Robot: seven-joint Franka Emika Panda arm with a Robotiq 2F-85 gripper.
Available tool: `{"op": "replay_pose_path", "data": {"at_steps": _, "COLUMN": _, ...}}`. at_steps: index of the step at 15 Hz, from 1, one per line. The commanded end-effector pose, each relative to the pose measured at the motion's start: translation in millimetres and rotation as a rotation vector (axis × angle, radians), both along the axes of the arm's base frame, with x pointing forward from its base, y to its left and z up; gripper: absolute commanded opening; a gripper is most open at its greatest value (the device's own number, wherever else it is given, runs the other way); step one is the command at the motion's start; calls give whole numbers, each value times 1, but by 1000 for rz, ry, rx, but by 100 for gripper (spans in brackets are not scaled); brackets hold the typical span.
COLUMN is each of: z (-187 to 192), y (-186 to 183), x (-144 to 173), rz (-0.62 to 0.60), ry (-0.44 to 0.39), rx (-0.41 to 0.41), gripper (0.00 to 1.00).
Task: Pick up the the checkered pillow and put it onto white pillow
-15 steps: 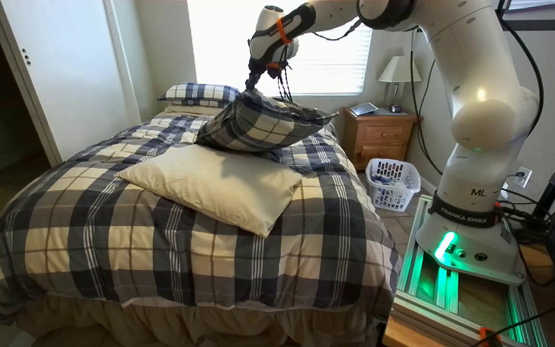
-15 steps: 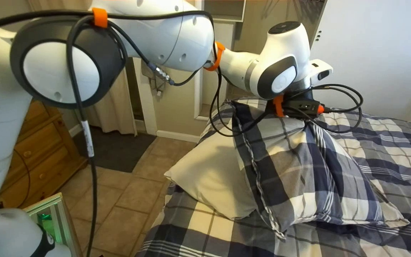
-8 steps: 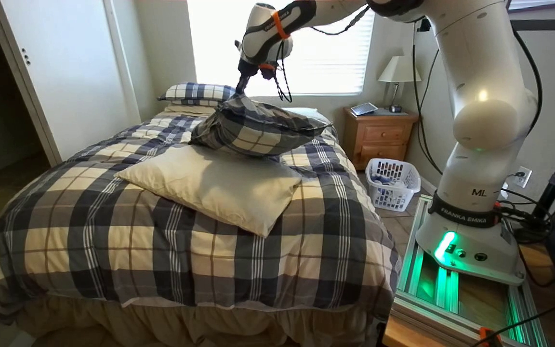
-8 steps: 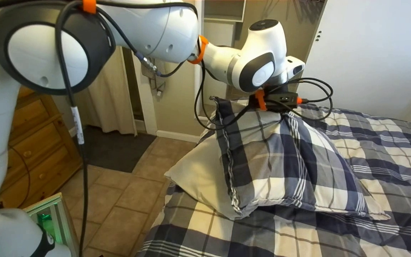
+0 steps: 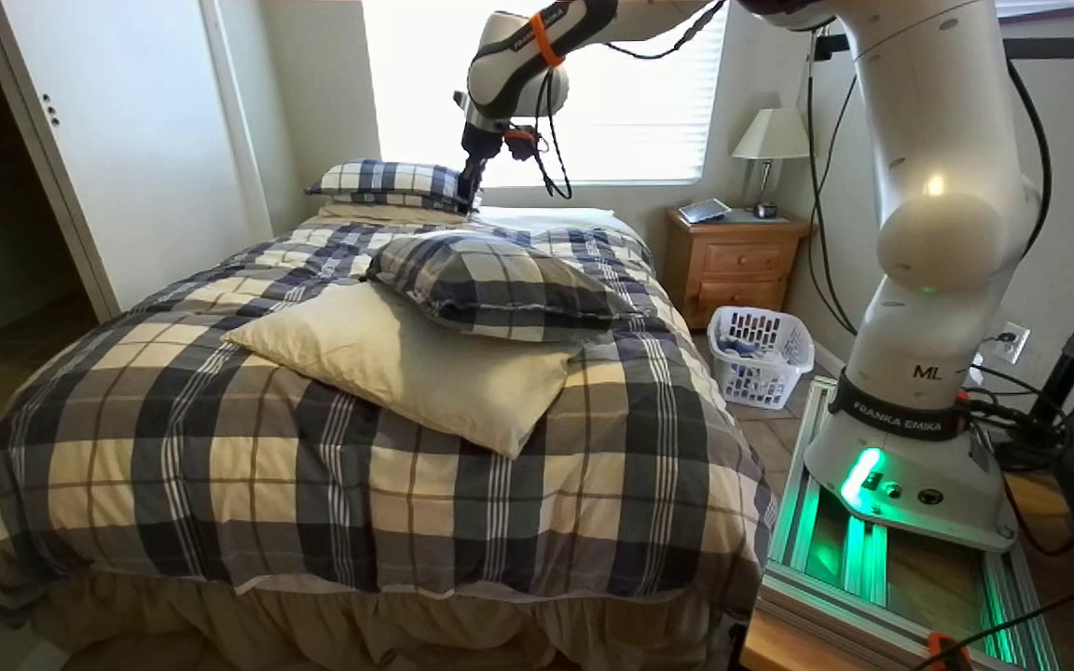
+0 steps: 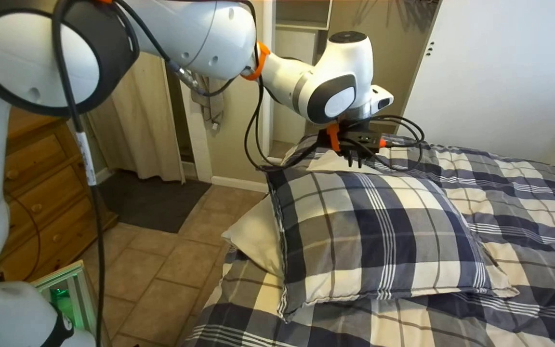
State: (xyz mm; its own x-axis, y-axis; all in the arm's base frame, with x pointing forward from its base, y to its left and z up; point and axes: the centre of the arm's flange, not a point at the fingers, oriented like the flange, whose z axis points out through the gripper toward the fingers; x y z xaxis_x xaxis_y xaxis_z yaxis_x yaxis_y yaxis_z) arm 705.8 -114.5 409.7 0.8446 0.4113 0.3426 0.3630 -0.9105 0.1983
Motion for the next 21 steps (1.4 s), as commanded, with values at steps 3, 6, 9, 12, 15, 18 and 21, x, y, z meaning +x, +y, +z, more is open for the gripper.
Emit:
{"op": "replay_pose_path", "data": {"at_steps": 3, "z": 9, "y": -55, "x": -6, "rz": -243, "ry": 38, "rx": 178, "gripper": 73}}
{"op": "replay_pose_path", "data": {"at_steps": 6, "z": -7, "y": -94, "x": -2, "rz": -382, "ry": 81, "rx": 242, "gripper": 93}}
{"op": "replay_pose_path", "data": {"at_steps": 9, "z": -23, "y": -125, "x": 4, "rz": -502, "ry": 81, "rx": 337, "gripper": 100}}
{"op": "replay_pose_path", "data": {"at_steps": 12, "z": -43, "y": -144, "x": 16, "rz": -566, "ry": 90, "rx": 475, "gripper": 100}}
{"op": "replay_pose_path", "data": {"at_steps": 15, "z": -65, "y": -154, "x": 27, "rz": -639, "ry": 132, "rx": 558, "gripper": 100}}
{"op": "replay_pose_path", "data": {"at_steps": 18, "z": -86, "y": -158, "x": 38, "rz": -693, "ry": 174, "rx": 567, "gripper": 100}}
{"op": "replay_pose_path", "data": {"at_steps": 21, "z": -107, "y": -160, "x": 50, "rz": -719, "ry": 190, "rx": 581, "gripper": 100}}
